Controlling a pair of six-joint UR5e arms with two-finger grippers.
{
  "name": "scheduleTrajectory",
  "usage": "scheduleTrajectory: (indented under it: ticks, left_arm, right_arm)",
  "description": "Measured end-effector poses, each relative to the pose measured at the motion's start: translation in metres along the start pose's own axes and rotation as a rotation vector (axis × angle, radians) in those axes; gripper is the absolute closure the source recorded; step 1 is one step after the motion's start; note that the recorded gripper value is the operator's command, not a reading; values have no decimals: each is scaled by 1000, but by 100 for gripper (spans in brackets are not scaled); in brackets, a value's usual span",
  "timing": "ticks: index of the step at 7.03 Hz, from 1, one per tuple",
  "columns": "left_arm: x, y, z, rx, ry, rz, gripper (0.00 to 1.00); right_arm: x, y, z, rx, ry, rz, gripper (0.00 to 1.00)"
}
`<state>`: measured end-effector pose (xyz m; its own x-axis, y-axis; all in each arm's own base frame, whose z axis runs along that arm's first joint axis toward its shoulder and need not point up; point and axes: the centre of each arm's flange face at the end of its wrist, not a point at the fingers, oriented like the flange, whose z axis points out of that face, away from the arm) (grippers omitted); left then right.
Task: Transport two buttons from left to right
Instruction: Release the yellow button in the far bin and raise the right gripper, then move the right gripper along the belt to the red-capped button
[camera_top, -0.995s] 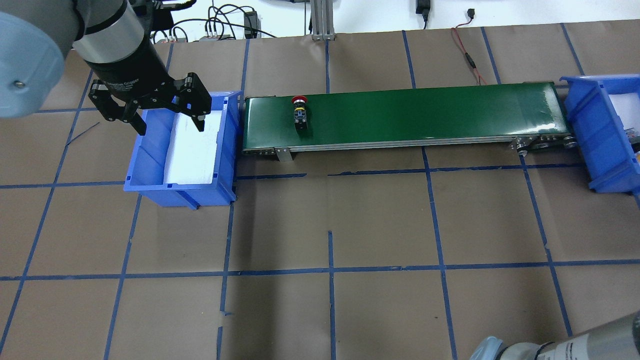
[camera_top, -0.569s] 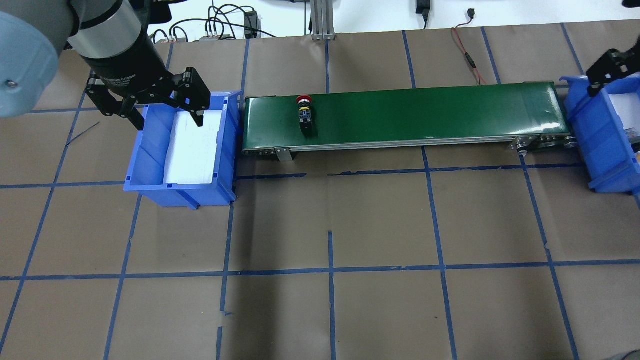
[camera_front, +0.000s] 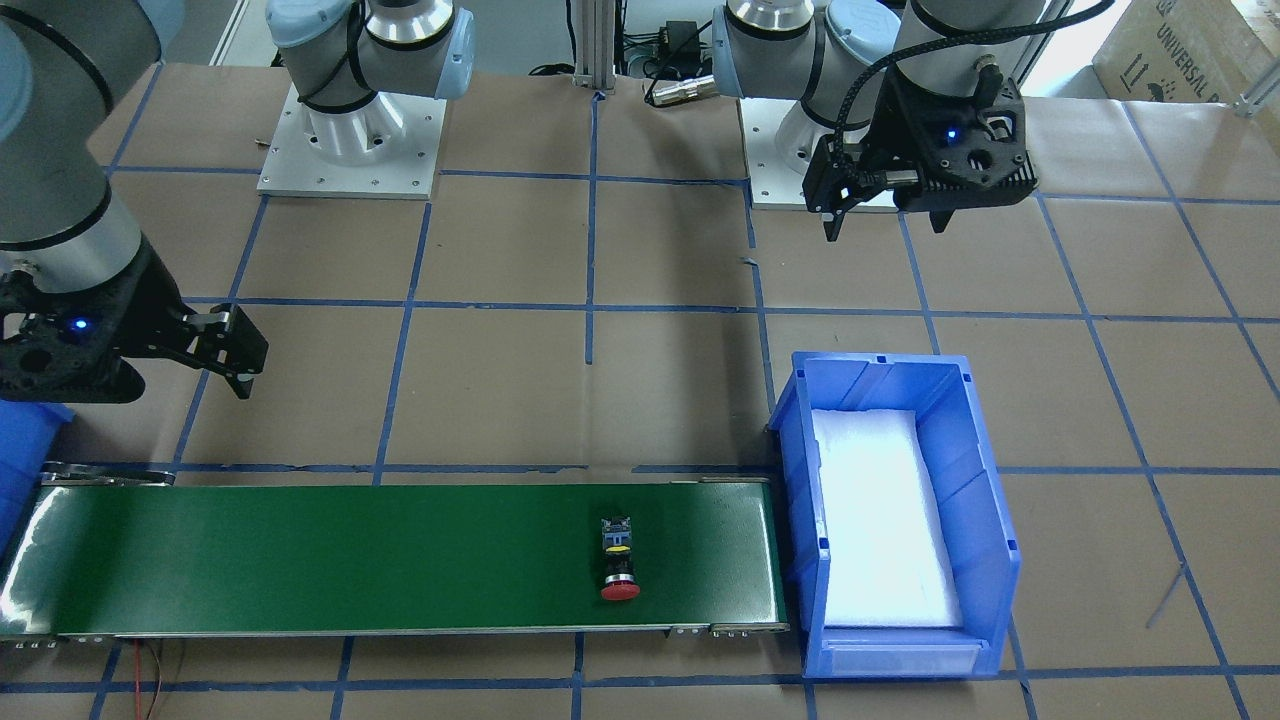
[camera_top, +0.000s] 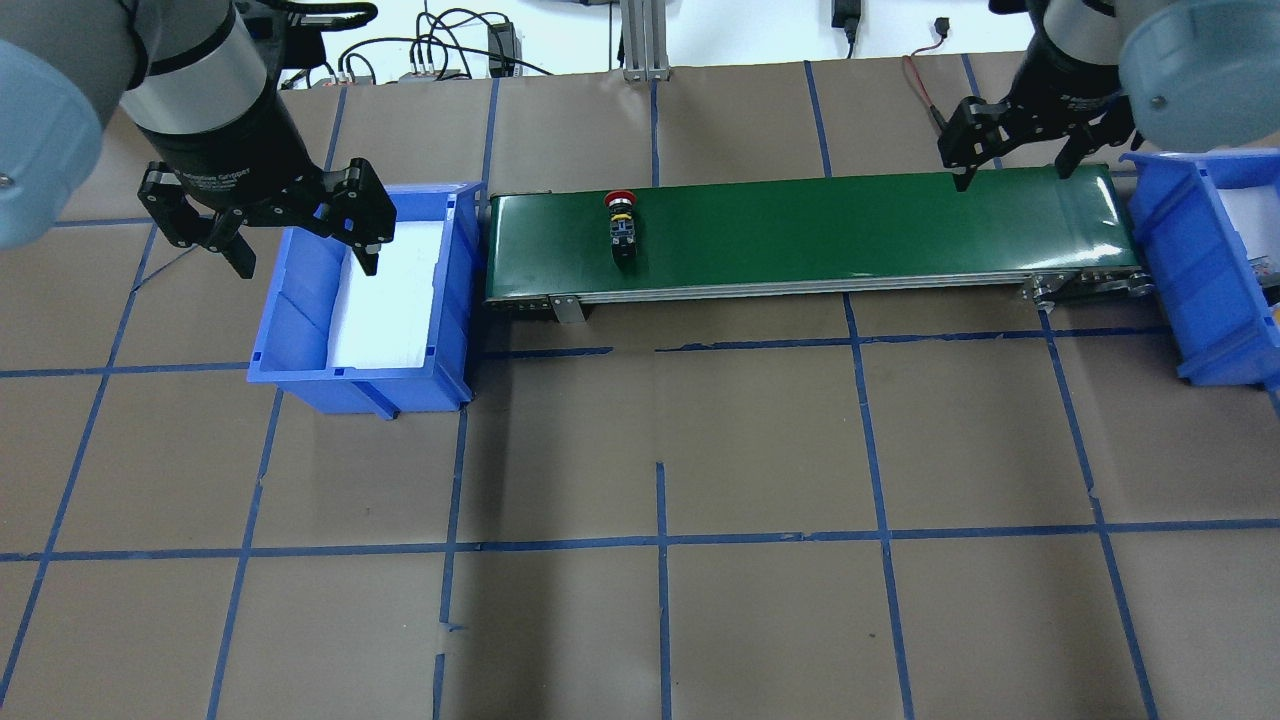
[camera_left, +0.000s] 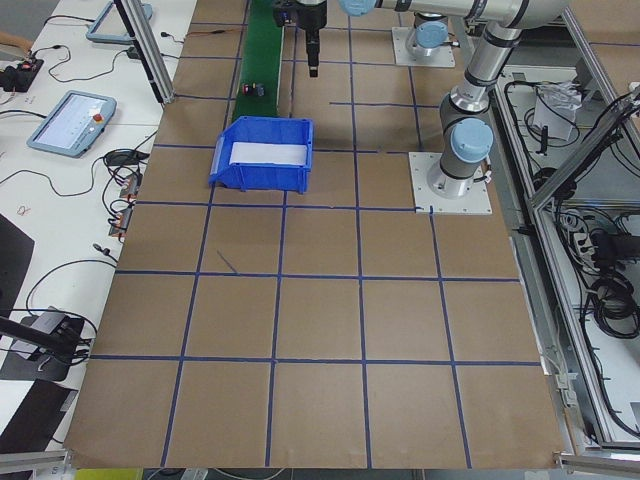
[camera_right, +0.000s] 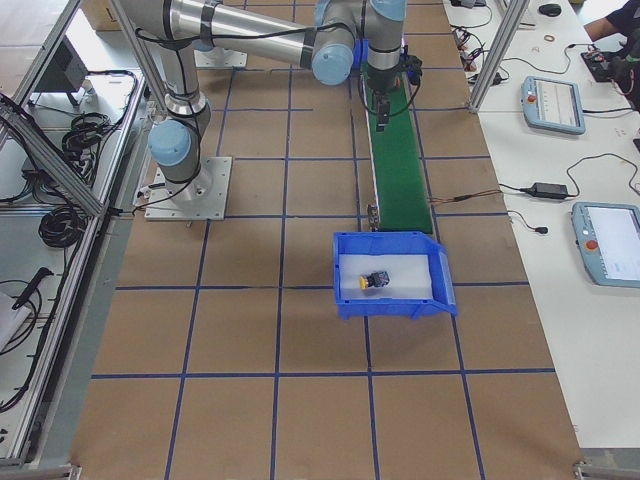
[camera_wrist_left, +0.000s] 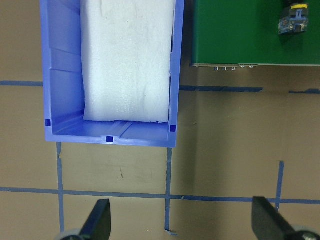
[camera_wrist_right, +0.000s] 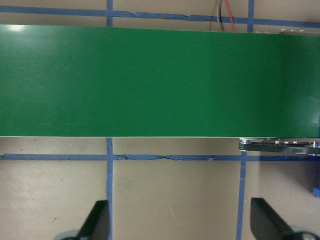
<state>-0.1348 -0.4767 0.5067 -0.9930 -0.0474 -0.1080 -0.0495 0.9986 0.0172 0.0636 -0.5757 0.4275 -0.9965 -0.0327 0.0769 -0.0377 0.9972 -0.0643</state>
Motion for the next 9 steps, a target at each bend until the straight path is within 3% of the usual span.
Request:
scheduleTrajectory:
  ticks: [9]
  left_arm:
    - [-20,-21,2,76,7,-46,0]
  right_arm:
    - [-18,7,6,-14,-10,13,0]
